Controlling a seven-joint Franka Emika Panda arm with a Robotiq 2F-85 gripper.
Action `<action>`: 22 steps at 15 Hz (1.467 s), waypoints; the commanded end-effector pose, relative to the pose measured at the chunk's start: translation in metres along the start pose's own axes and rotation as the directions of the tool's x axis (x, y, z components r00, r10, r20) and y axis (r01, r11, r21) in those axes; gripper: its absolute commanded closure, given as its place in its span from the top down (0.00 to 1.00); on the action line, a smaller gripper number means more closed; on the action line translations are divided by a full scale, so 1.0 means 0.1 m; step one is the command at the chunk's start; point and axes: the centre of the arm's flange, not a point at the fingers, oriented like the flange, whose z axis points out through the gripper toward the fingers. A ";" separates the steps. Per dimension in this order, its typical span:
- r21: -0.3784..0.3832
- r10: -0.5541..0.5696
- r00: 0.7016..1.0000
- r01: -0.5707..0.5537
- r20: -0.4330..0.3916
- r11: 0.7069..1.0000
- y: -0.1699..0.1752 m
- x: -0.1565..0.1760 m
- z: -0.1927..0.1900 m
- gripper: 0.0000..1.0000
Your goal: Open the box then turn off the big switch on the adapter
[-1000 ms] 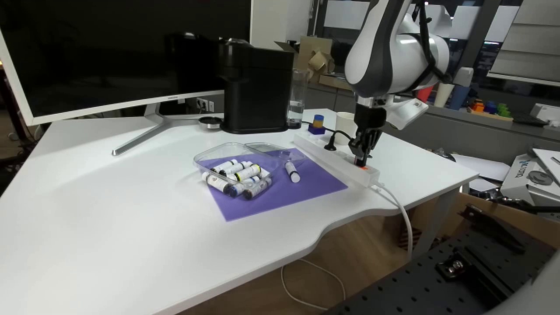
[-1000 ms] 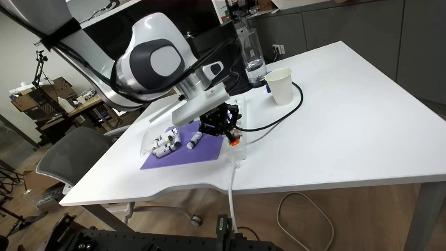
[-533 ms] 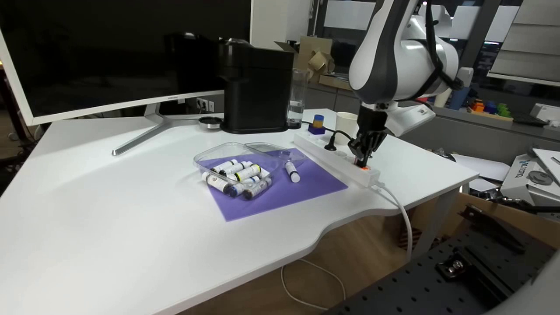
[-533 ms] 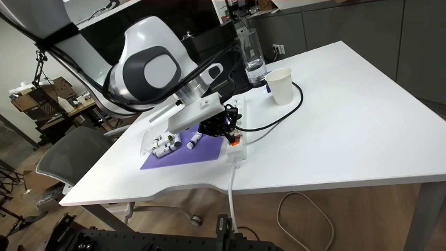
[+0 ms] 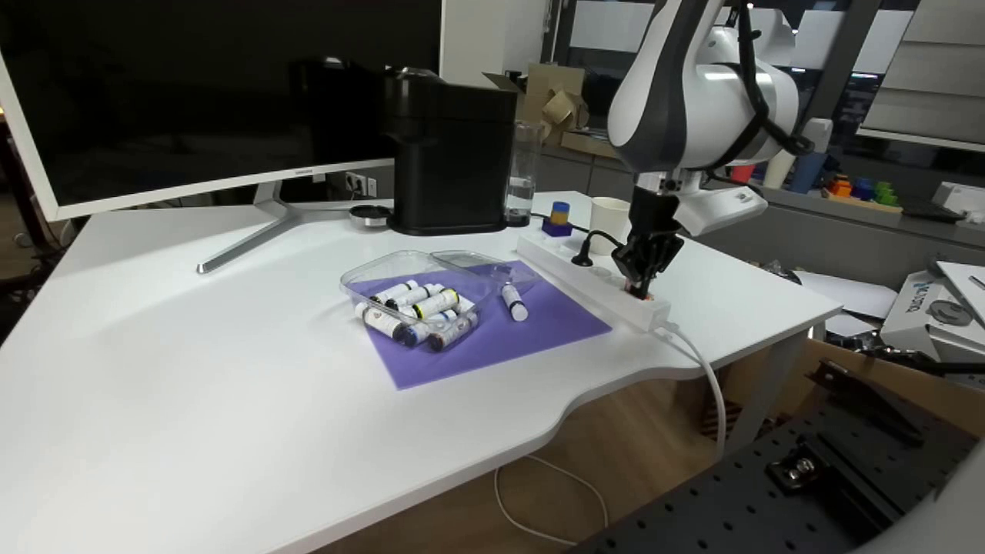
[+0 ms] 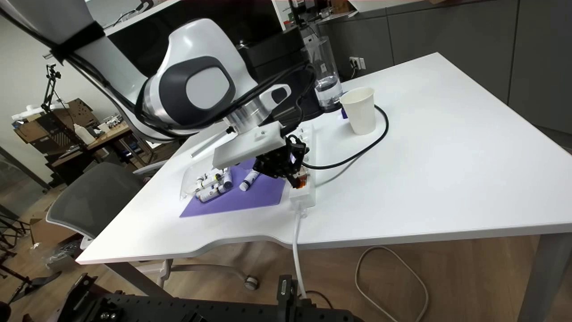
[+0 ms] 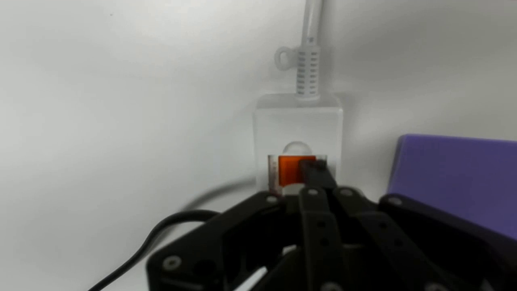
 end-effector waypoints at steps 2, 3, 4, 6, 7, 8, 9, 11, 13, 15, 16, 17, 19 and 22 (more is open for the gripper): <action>0.020 0.028 0.998 -0.029 0.047 0.999 0.06 0.05 0.10 0.00; 0.017 0.019 0.999 -0.020 0.046 1.000 0.05 0.05 0.08 0.00; 0.013 0.012 0.999 -0.012 0.039 1.000 0.03 0.05 0.05 0.00; 0.009 -0.010 1.000 0.009 0.021 1.000 -0.01 0.04 -0.06 0.00; 0.002 -0.025 1.000 0.025 0.006 1.000 -0.04 0.03 -0.15 0.00; -0.005 -0.041 0.999 0.041 -0.006 0.999 -0.07 0.03 -0.23 0.00; -0.014 -0.064 0.998 0.064 -0.021 0.998 -0.11 0.02 -0.33 0.00; -0.040 -0.117 0.991 0.115 -0.058 0.993 -0.21 -0.01 -0.59 0.00; -0.070 -0.164 0.982 0.158 -0.090 0.985 -0.31 -0.06 -0.88 0.00; -0.098 -0.206 0.973 0.196 -0.108 0.976 -0.39 -0.09 -1.20 0.26; -0.113 -0.227 0.967 0.214 -0.115 0.970 -0.42 -0.10 -1.33 0.31; -0.123 -0.243 0.963 0.229 -0.119 0.966 -0.43 -0.10 -1.47 0.39; -0.135 -0.270 0.955 0.254 -0.120 0.958 -0.43 -0.11 -1.73 0.53; -0.143 -0.296 0.949 0.280 -0.105 0.949 -0.48 -0.14 -2.07 0.73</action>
